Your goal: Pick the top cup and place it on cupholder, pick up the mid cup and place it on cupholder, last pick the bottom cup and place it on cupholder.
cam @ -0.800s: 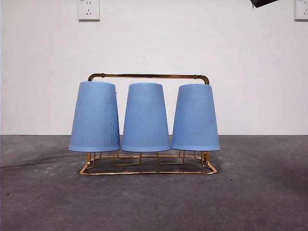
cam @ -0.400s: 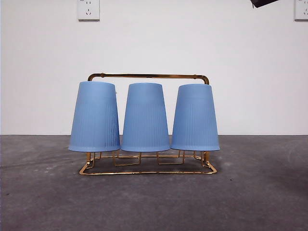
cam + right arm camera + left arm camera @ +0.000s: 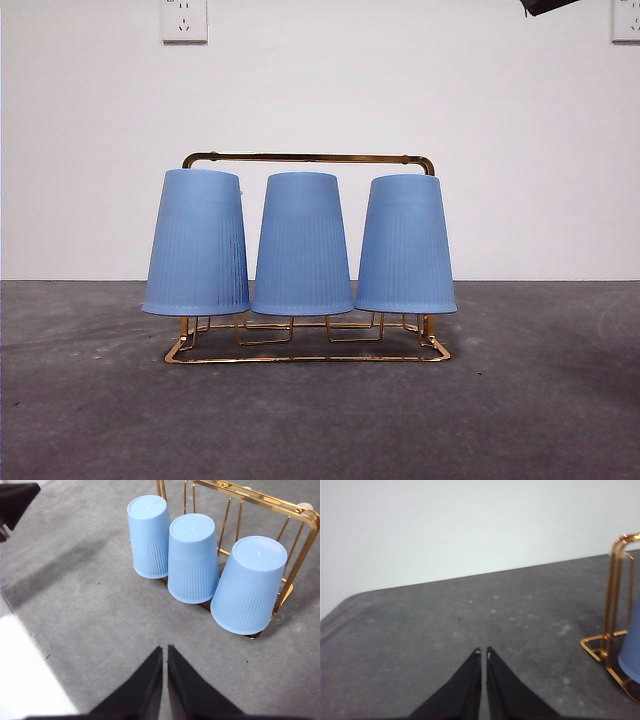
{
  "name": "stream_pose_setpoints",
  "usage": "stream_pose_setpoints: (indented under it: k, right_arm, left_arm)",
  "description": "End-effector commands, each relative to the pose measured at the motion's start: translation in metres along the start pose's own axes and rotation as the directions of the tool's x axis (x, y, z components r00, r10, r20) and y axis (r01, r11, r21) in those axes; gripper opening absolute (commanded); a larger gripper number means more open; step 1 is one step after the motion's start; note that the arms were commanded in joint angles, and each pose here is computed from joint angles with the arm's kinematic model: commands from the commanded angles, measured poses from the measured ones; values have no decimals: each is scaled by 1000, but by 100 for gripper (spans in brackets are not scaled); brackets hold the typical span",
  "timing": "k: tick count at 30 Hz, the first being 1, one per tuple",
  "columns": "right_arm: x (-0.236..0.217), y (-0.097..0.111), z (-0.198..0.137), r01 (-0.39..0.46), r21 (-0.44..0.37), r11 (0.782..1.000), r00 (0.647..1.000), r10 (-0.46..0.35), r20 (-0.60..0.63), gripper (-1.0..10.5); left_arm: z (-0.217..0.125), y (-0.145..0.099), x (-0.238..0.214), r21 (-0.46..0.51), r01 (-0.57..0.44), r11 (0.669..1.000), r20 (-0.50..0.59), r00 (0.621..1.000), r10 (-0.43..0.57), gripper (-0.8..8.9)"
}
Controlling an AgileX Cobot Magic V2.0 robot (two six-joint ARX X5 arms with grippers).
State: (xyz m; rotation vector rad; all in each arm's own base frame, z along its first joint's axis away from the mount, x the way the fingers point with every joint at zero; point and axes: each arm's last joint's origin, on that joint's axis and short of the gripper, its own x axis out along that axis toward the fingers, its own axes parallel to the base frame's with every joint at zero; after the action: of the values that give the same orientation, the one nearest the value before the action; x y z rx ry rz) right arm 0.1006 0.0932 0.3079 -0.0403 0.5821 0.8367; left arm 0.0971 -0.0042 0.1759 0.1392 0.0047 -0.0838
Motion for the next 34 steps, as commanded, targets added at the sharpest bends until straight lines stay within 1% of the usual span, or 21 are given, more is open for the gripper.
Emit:
stream_pose_setpoints:
  k: [1,11,15,34]
  right_arm:
    - [0,2,3,-10,6,1000,1000,9,12,11]
    - [0,2,3,-10,6,1000,1000,9,12,11]
    - [0,2,3,-10,6,1000,1000,9,12,11]
    - [0,2,3,-10,6,1000,1000,9,12,11]
  left_arm:
    - [-5,-1,0,-11,7,1000,-3,1000,-7,9]
    - [-19,-3,0,-16,14,1000,-90,996,-16,9]
    - [-26,-4,-1,-26,20,999,-159,987,-24,9]
    - [-26,-4,-1,-32,20,999,-164,986,-25,9]
